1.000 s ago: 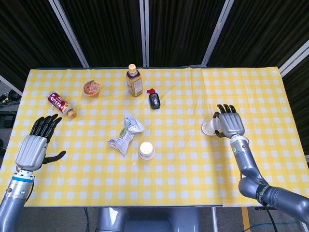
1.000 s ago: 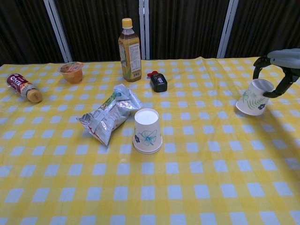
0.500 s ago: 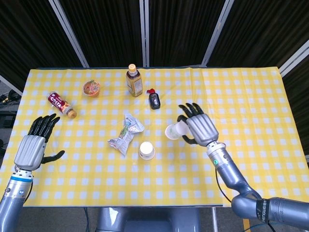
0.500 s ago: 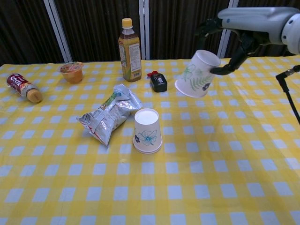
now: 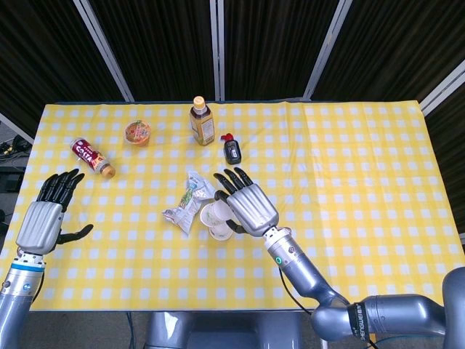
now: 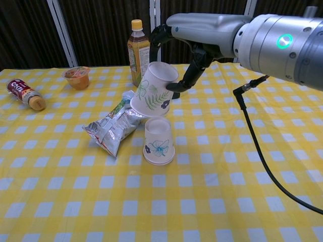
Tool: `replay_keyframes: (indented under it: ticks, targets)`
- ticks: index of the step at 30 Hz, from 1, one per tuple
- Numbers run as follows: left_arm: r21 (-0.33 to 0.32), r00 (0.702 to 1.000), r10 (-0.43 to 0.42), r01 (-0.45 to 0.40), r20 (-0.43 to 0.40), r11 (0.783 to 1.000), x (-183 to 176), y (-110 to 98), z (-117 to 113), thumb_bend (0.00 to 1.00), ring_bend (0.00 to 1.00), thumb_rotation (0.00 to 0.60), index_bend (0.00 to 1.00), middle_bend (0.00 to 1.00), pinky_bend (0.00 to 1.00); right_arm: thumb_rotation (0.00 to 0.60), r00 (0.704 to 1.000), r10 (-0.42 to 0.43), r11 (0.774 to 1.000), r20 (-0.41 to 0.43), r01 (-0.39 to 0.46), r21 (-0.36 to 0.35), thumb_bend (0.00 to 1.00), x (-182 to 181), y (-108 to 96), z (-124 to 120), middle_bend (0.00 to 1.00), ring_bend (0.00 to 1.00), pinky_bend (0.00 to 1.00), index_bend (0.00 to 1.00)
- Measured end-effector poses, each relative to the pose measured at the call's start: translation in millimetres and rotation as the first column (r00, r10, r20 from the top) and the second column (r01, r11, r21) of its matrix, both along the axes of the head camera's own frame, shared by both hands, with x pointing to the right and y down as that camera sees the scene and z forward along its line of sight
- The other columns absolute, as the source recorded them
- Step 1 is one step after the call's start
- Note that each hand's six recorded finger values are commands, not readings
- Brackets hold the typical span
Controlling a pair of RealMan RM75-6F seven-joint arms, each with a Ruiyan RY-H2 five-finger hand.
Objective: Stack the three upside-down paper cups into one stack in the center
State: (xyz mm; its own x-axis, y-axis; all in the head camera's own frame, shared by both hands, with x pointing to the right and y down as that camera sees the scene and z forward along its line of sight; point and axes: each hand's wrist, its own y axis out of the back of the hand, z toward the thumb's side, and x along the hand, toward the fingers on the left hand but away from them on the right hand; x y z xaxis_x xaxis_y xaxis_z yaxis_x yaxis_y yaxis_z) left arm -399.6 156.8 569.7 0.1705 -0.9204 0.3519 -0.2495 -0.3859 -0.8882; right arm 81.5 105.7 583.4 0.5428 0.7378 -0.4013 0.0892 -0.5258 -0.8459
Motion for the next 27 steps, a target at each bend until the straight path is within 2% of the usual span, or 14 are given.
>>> replay_keyframes:
  ticks: [4, 12, 27]
  targets:
    - [-0.003, 1.0, -0.004, 0.004, -0.002, 1.0, -1.6, -1.0, 0.5, 0.18, 0.0, 0.6, 0.02, 0.0, 0.0, 0.6, 1.0, 0.009, 1.0, -0.017, -0.009, -0.006, 0.24, 2.6, 1.4, 6.6, 0.08, 0.0, 0.0, 0.46]
    - [-0.01, 1.0, 0.001, -0.001, 0.001, 1.0, -1.0, -0.7, 2.8, 0.18, 0.0, 0.6, 0.02, 0.0, 0.0, 0.6, 1.0, 0.004, 1.0, -0.02, -0.004, -0.006, 0.24, 4.7, 2.7, 3.9, 0.08, 0.0, 0.0, 0.46]
    - [-0.005, 1.0, -0.001, 0.001, 0.003, 1.0, -2.5, 0.8, 0.5, 0.18, 0.0, 0.6, 0.02, 0.0, 0.0, 0.6, 0.999, -0.01, 0.999, -0.048, 0.008, -0.038, 0.24, 12.7, 15.6, 12.8, 0.08, 0.0, 0.0, 0.46]
